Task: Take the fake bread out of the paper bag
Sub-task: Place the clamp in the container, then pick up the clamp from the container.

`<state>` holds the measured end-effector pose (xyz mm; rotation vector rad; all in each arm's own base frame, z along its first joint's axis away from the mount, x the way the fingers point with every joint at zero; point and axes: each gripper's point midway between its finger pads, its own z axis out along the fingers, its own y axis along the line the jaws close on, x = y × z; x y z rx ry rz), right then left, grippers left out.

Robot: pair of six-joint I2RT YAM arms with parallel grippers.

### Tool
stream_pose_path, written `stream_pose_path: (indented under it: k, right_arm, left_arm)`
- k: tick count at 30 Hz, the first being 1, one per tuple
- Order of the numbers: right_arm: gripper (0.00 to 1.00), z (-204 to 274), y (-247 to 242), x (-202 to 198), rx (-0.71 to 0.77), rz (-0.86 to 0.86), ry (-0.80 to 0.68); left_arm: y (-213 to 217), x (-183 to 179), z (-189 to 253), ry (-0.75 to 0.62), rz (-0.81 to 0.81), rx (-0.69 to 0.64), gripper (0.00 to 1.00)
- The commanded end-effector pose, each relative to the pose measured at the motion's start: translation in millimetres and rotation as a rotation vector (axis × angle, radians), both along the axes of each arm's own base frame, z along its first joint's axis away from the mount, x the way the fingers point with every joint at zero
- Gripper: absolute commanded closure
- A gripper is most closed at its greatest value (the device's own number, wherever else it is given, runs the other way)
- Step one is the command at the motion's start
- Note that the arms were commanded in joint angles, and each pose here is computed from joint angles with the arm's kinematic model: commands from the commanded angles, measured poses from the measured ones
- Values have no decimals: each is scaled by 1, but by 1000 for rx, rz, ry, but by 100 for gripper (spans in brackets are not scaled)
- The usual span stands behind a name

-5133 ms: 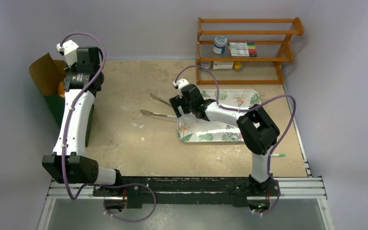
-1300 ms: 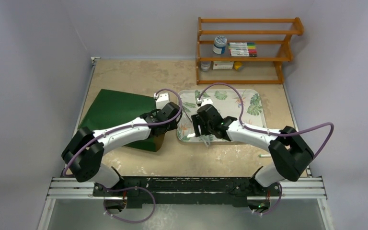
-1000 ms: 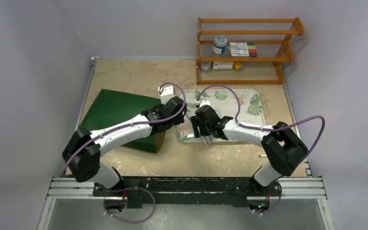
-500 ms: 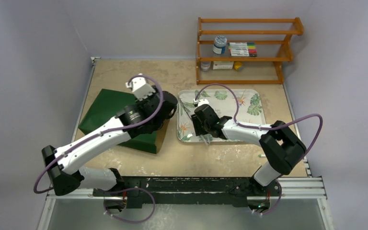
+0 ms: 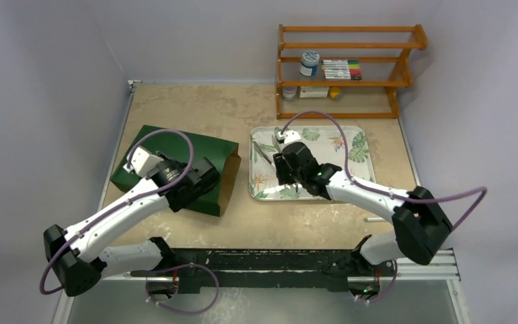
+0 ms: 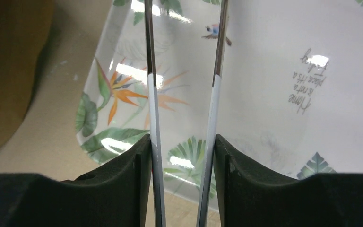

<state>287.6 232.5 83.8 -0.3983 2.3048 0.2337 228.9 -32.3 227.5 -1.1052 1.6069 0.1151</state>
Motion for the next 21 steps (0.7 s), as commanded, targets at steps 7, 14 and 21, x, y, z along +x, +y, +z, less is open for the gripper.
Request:
stream_pose_path:
  k: [7, 14, 21]
  right_arm:
    - [54, 48, -4, -27, 86, 43, -55]
    - [56, 65, -3, -49, 125, 73, -50]
    - [56, 76, 2, -71, 146, 107, -22]
  left_arm:
    - [38, 13, -14, -124, 329, -153, 60]
    - [75, -7, -27, -96, 477, -185, 60]
    - [106, -16, -22, -57, 564, -118, 60]
